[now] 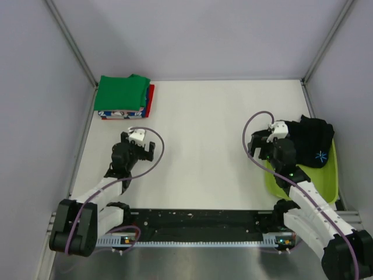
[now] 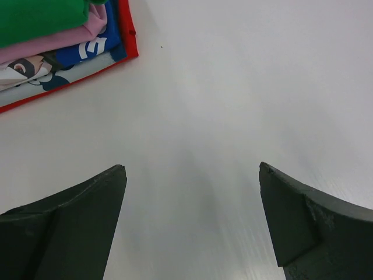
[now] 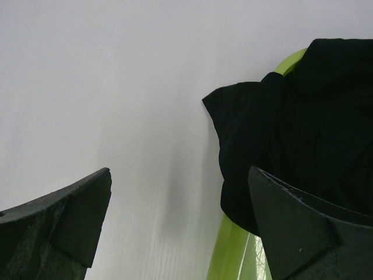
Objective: Fold and stack the t-shirts
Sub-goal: Grab crumpled tshirt from bin with the right arm
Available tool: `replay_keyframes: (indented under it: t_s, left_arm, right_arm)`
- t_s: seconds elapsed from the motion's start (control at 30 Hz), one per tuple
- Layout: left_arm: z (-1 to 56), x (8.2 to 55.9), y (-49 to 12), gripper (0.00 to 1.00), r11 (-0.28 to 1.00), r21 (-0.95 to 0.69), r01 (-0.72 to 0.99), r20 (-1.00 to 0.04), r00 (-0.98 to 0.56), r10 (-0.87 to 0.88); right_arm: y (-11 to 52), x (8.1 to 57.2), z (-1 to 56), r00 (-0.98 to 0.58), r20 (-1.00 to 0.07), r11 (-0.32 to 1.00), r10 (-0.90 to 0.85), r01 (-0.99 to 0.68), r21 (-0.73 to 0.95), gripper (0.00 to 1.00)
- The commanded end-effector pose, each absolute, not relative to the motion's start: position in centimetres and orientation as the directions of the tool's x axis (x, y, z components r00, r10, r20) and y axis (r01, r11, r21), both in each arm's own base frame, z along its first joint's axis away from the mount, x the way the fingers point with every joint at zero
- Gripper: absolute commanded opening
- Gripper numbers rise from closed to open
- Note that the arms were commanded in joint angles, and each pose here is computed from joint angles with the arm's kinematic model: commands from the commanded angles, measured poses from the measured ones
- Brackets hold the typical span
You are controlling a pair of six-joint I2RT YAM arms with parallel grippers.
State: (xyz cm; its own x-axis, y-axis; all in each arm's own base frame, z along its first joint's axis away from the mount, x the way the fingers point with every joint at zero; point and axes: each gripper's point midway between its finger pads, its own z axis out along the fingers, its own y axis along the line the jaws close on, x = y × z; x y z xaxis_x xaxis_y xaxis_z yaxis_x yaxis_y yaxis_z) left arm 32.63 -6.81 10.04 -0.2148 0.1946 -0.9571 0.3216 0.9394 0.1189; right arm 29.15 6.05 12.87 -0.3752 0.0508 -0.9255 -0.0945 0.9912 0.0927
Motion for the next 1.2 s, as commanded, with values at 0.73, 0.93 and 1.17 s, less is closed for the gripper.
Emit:
replay_keyframes:
  t_s: [0.73,0.93,1.17]
  left_arm:
    - [11.0,32.7,-9.0,0.84,0.801,0.166,0.576,-0.856,-0.32,0.407]
    - [10.9,32.3,-10.1,0.83,0.762,0.138,0.633,-0.858,-0.308,0.411]
    - [10.6,31.5,-10.5,0.82,0.739,0.12,0.663,-0.851,-0.315,0.421]
  right_arm:
    - [-9.7,30.6,14.5,-0.195,-0.744,0.622,0.64,0.699,0.352,0.68]
    - [-12.9,30.8,8.4,-0.204,-0.622,0.475,0.756,0.825,0.306,0.83]
    - [-11.1,33.9,6.0,-0.353,-0.519,0.585,0.778,0.708,0.395,0.0]
